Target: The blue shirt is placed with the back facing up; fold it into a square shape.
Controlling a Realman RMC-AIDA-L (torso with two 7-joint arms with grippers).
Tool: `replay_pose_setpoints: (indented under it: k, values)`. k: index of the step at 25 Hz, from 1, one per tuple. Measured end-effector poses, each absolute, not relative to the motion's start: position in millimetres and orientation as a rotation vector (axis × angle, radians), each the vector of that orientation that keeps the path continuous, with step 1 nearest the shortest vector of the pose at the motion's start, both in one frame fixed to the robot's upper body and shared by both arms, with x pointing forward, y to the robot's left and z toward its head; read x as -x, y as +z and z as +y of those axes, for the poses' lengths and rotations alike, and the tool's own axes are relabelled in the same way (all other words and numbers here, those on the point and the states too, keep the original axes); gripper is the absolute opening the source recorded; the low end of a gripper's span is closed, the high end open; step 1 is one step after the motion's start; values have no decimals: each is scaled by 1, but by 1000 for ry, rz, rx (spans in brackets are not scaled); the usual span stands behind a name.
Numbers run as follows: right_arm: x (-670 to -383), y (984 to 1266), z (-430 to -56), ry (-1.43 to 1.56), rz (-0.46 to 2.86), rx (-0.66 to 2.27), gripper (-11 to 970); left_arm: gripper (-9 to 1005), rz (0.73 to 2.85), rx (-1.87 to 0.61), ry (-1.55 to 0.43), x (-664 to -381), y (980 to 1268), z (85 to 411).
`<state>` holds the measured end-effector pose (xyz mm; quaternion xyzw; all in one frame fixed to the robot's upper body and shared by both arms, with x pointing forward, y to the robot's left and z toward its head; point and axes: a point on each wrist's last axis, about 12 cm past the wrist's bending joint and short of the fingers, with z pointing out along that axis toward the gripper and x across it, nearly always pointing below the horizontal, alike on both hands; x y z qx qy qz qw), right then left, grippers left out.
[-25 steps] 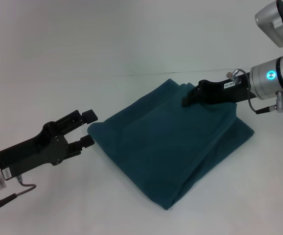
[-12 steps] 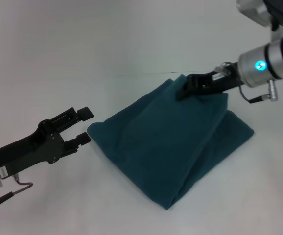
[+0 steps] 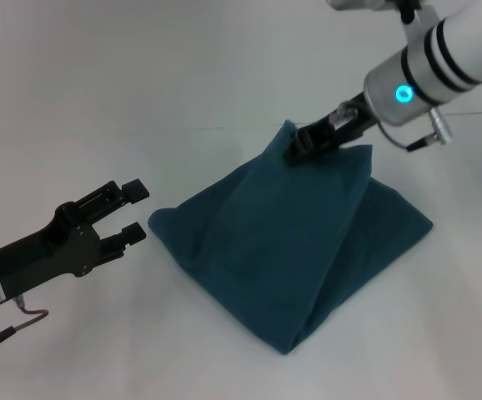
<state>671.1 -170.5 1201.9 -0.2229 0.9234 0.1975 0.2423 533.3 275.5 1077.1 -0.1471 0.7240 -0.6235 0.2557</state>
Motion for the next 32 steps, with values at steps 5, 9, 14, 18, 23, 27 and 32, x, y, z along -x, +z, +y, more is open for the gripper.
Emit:
replay_pose_setpoints:
  k: [5, 9, 14, 18, 23, 27, 32]
  values:
    - [-669, 1226, -172, 469, 2474, 642, 68, 920, 1965, 396, -1694, -534, 1078, 275]
    - [-669, 1229, -173, 442, 2477, 651, 68, 920, 1964, 393, -1695, -535, 1078, 274]
    - [-671, 1234, -173, 378, 2464, 655, 67, 920, 1961, 392, -1695, -536, 1079, 275]
    - [-673, 1234, -176, 298, 2455, 645, 67, 920, 1961, 396, -1691, -536, 1079, 275]
    - [-674, 1220, -172, 261, 2468, 662, 68, 920, 1961, 400, -1686, -537, 1079, 275]
    - [-672, 1203, -171, 241, 2510, 685, 68, 919, 1958, 405, -1685, -537, 1079, 276]
    - [-672, 1185, -180, 168, 2554, 682, 67, 919, 1949, 421, -1684, -536, 1078, 277]
